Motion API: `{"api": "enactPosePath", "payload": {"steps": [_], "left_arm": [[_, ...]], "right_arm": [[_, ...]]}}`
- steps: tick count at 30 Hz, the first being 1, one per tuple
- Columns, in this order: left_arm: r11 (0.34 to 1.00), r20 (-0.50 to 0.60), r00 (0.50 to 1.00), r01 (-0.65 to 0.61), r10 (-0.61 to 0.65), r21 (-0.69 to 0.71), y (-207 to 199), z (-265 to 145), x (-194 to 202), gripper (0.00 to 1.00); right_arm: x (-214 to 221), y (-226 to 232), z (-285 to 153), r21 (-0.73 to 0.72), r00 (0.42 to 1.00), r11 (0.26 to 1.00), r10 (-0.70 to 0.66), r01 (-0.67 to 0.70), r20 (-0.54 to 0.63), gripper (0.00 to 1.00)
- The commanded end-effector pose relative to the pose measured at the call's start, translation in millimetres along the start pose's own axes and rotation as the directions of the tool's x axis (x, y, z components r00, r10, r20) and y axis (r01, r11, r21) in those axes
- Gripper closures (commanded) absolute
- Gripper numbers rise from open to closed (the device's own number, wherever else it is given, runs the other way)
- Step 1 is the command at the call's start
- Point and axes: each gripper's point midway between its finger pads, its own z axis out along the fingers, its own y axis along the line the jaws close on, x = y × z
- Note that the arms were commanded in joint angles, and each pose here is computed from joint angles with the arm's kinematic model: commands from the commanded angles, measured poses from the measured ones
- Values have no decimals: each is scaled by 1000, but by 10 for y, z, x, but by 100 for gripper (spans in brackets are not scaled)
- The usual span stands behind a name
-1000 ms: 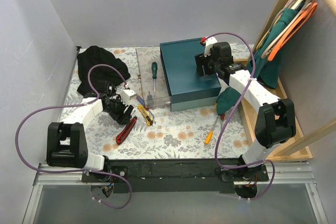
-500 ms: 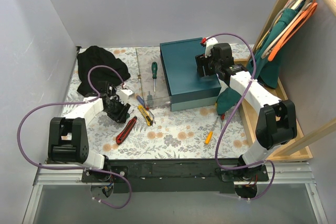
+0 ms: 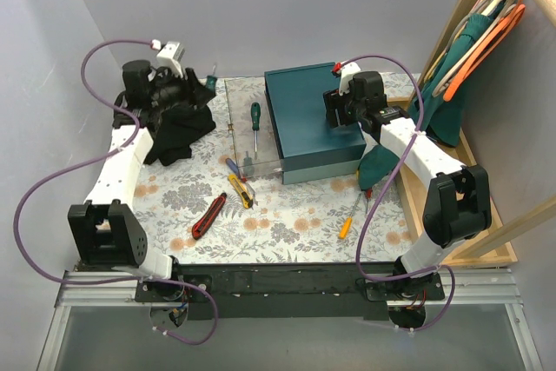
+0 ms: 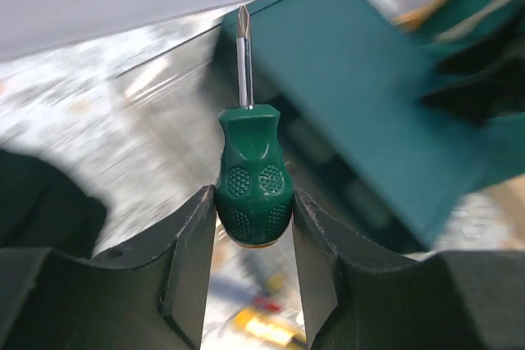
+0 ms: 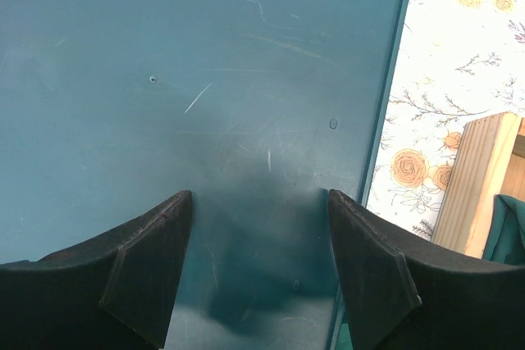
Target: Sort the tools into containers
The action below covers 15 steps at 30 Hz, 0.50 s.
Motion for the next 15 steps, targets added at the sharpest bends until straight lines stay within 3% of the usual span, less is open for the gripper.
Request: {"api": "enactPosePath", "payload": {"steps": [1,5,6,8,9,11,15], "left_arm": [[915,-134,963,265,-234,304,-586,381,52,100],[893,-204,942,321,-267,316,-756,629,181,95],[892,-210,942,318,-261,320,-781,660,209,87],[897,-221,940,319,-259,305,-797,712,254,52],[905,-203,938,328,-279,270,-746,729,205,47],[919,-168,945,314,-280,237,-673,716,85,41],[967,33,975,215,-222,136,-482,421,-429,37]], "right_arm": [[457,-60,55,16,986,1000,-20,23,-164,25],[451,-74,33,20,987,999,-24,28,-160,25],[450,-86,29,24,987,999,-23,27,-159,25],[439,-74,1,24,988,999,-25,29,-153,25],[448,-83,-14,26,988,999,-27,32,-153,25],[392,-90,-74,28,990,999,-29,33,-135,26],[296,-84,-197,27,994,998,-45,48,-99,25]]}}
